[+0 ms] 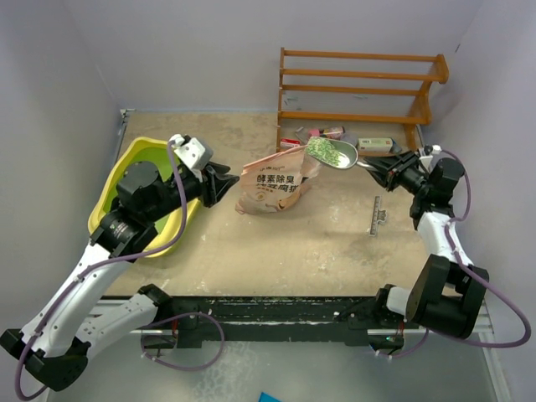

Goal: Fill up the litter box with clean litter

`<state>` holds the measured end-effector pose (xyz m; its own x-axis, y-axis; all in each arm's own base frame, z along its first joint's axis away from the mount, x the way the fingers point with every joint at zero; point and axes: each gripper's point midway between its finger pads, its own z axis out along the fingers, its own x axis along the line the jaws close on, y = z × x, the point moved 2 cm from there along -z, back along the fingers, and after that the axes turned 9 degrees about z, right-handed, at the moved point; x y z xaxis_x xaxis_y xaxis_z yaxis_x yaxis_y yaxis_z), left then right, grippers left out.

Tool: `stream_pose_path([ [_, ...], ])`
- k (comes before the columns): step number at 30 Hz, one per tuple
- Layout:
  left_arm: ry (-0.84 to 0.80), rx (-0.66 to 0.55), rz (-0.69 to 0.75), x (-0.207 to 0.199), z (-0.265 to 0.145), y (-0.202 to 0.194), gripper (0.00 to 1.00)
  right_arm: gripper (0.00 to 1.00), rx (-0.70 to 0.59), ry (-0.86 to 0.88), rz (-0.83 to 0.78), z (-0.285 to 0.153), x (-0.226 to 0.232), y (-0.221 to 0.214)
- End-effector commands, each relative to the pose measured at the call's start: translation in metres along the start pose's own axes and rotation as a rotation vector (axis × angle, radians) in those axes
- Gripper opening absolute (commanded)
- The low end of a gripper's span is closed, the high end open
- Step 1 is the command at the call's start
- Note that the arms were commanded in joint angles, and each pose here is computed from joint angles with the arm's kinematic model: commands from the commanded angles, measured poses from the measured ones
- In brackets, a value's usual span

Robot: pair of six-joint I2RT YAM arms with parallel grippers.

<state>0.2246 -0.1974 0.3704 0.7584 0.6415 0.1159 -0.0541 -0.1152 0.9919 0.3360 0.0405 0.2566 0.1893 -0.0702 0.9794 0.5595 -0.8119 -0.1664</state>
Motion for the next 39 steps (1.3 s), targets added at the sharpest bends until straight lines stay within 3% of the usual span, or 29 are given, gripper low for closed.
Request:
stream_pose_path([
  [1, 0.021, -0.025, -0.018, 0.000, -0.007, 0.004, 0.39, 0.00, -0.019, 0.091, -0.087, -0.004, 0.046, -0.002],
  [7, 0.020, -0.014, -0.032, -0.002, -0.010, -0.003, 0.38, 0.00, -0.040, 0.110, -0.101, 0.002, 0.060, 0.007],
  [19, 0.037, 0.018, -0.029, -0.001, -0.016, -0.008, 0.25, 0.00, -0.009, 0.124, -0.117, 0.024, 0.085, 0.020],
  [39, 0.062, 0.026, -0.013, 0.003, -0.023, -0.004, 0.25, 0.00, 0.161, 0.140, -0.165, 0.118, 0.106, -0.025],
])
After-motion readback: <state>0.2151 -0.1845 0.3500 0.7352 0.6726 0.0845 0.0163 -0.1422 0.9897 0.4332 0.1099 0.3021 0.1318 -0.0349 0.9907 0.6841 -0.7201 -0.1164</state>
